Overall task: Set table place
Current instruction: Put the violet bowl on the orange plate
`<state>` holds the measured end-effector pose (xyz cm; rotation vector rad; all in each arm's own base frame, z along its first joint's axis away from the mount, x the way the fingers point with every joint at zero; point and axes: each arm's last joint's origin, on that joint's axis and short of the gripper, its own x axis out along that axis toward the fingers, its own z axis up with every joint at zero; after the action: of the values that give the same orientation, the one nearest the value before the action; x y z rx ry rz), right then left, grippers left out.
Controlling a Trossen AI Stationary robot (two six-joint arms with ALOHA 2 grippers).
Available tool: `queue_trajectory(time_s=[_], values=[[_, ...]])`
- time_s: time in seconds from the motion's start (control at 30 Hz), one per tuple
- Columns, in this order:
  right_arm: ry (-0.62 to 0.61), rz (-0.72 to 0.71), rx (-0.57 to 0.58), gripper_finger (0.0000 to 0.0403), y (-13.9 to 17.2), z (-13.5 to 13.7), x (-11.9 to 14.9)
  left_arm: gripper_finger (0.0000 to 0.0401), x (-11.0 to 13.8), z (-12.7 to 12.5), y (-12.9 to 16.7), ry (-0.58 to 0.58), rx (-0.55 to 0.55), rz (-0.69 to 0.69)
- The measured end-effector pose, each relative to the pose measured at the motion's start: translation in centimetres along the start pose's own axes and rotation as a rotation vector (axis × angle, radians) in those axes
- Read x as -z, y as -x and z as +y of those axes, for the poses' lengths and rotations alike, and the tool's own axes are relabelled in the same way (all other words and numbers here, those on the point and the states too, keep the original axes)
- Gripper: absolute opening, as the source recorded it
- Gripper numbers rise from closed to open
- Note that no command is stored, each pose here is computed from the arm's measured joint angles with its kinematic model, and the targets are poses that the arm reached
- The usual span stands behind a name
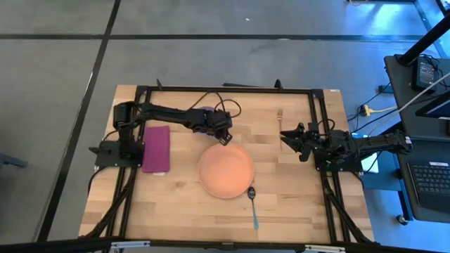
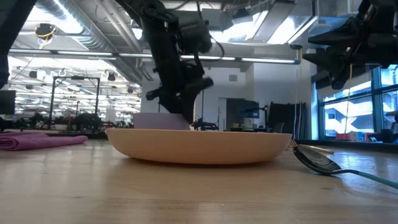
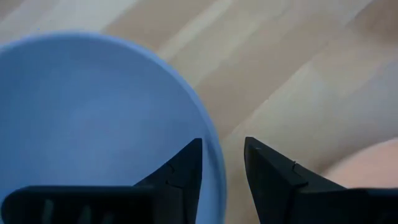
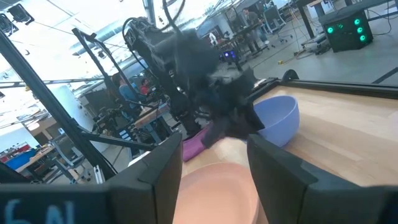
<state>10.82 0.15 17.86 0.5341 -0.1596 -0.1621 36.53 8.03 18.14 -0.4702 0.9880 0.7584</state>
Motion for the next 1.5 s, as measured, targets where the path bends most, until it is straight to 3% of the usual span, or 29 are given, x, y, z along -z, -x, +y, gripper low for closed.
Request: queue_trajectory(time_s=[0.13, 0.3, 0.5, 0.67, 0.83, 0.97, 1.2, 1.3, 1.5], values=[[0.0, 0.0, 0.0, 0.0182, 0.0, 0.0, 0.0, 0.0099, 0.3, -0.5, -0.5, -0.081, -0.055, -0.036], [0.001, 0.0, 0.0, 0.0182, 0.0, 0.0, 0.0, 0.0016, 0.4, -1.2, -0.3, -0.2, -0.036, -0.069], [0.0, 0.0, 0.0, 0.0182, 0.0, 0.0, 0.0, 0.0006, 0.7, -1.0, 0.0, -0.241, -0.066, -0.035], [0.001, -0.001, 0.0, 0.0182, 0.0, 0.0, 0.0, 0.0004, -0.7, -2.2, 4.1, -0.285, -0.057, -0.037], [-0.001, -0.006, -0.004, 0.0181, 0.0, 0.0, -0.1, 0.0003, -1.8, -5.9, 9.9, -0.323, 0.059, -0.151], [-0.002, -0.006, -0.004, 0.0181, 0.0, 0.0, -0.1, 0.0002, 0.3, -9.2, 13.0, -0.383, 0.156, -0.176], [-0.005, -0.003, -0.001, 0.0181, 0.0, 0.0, 0.0, 0.0002, 7.7, -14.0, 15.2, -0.403, 0.297, -0.175], [-0.005, -0.003, -0.001, 0.0181, 0.0, 0.0, 0.0, 0.0002, 9.9, -14.6, 15.2, -0.42, 0.295, -0.188], [-0.004, -0.003, -0.001, 0.0181, 0.0, 0.0, 0.0, 0.0002, 11.3, -14.4, 13.3, -0.384, 0.265, -0.203]])
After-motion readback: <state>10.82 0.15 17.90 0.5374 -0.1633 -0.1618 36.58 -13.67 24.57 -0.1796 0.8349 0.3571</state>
